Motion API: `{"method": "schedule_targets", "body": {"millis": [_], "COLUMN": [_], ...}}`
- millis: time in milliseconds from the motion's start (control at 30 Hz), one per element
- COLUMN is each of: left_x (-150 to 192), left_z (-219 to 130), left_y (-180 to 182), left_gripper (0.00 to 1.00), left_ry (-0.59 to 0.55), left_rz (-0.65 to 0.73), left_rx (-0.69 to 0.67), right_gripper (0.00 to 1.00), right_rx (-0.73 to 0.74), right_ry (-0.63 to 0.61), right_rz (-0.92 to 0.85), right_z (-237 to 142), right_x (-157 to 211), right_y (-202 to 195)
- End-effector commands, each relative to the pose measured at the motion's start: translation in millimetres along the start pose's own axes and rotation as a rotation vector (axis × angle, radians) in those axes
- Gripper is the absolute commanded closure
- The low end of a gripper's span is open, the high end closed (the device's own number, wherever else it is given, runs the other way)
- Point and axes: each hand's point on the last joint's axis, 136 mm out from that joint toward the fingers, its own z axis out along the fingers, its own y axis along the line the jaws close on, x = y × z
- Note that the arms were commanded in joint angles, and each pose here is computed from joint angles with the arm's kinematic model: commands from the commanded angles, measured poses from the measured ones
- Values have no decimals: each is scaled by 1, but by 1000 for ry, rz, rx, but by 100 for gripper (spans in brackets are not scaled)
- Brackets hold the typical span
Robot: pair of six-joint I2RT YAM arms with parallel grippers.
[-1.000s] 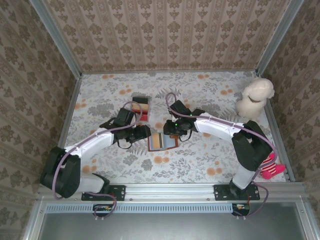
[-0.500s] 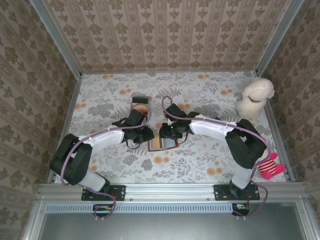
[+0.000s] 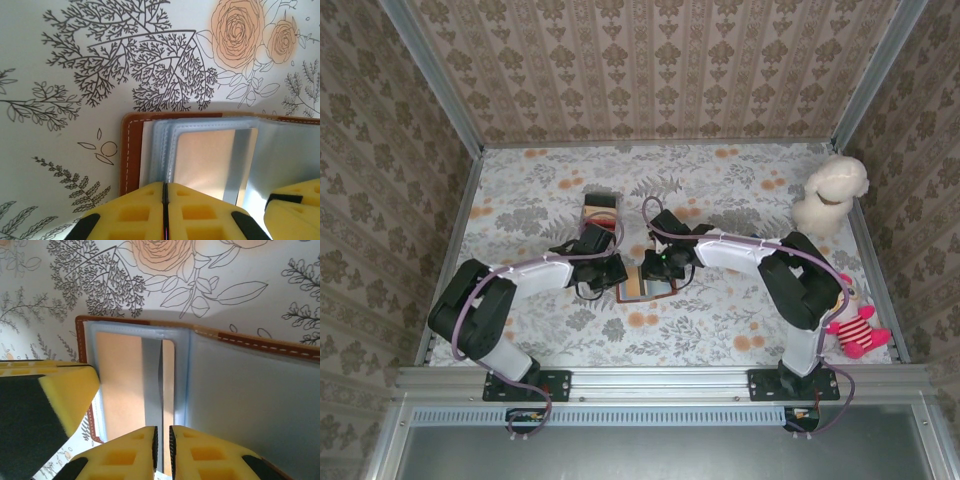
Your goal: Take the credit cards out of the card holder
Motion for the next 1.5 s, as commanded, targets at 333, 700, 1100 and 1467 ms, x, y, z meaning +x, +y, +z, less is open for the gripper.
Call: {"method": "schedule_targets", "body": {"millis": [333,700,1100,1467], "left_x": [21,23,24,18], "left_z": [9,9,7,-3], "left_y": [33,34,29,28], "left_gripper": [92,92,91,84], "left_ry": [45,51,62,45], "left_rz": [-45,-37,-22,8], "left_rx": [-79,-80,-64,-86], "right_gripper": [83,83,100,100], "right_rx": [-30,-77,-74,-84], "right_ry": [67,85,68,43], "right_rz": [15,17,40,40], "right_z": [15,20,11,-8], "right_x": [4,3,1,-1], "right_y": [-5,-2,-11,-19]}}
